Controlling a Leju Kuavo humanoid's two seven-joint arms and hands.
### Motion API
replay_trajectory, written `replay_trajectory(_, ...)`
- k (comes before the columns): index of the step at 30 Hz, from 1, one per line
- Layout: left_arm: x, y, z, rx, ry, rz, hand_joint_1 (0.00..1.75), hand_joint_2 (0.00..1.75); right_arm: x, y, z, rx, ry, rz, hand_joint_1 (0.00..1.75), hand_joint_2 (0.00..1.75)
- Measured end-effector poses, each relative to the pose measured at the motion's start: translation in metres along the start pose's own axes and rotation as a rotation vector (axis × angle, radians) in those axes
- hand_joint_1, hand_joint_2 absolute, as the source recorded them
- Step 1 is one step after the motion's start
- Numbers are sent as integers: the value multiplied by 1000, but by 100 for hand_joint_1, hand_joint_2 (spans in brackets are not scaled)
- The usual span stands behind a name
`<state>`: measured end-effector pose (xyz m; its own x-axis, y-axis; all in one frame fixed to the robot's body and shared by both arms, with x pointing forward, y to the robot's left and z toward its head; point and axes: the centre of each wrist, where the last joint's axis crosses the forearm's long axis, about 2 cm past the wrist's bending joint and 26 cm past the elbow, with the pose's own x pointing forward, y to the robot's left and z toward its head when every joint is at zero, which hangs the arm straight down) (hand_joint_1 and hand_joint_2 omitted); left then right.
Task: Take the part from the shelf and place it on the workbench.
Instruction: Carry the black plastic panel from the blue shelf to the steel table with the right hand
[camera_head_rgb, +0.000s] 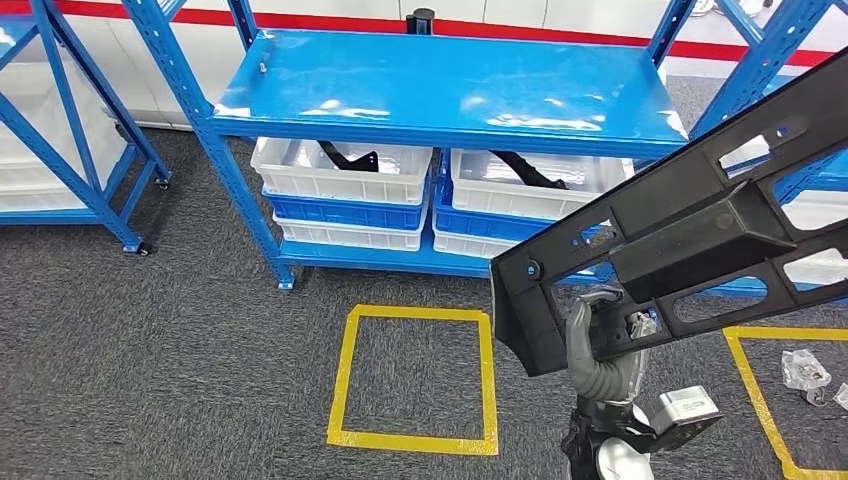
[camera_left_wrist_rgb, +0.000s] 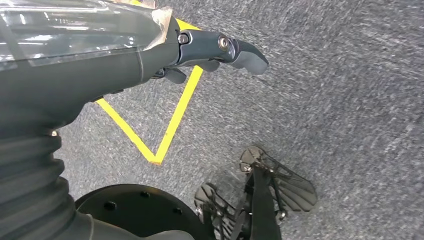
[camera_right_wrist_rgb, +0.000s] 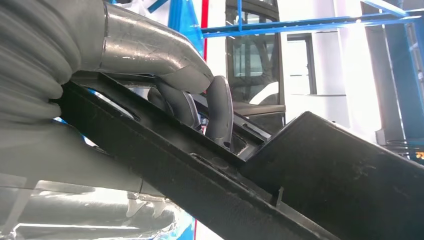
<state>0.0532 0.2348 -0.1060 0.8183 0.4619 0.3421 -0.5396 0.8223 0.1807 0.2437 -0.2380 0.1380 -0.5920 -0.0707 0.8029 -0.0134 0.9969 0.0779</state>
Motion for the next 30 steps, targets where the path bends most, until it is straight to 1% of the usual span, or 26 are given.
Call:
replay_trajectory(7,1,-3,1,-4,-20,-30,0,175,-1,3,-3,3,-12,10,175,175)
replay_trajectory(10,1,-3,1,8,-14,-37,0,175,-2,7,-3,12,-14,6,175,175)
replay_trajectory(17,0,-3,1,45,1,-27,0,175,-6,17,1,73,2,-30,175,175)
replay_trajectory(23,1,-5,2,64,9,-20,0,175,-8,24,-4,121,-1,-60,175,175)
replay_trajectory(30,0,-6,3,84,-1,-46,0,175,-13,23,-3,166,44,-84,175,175)
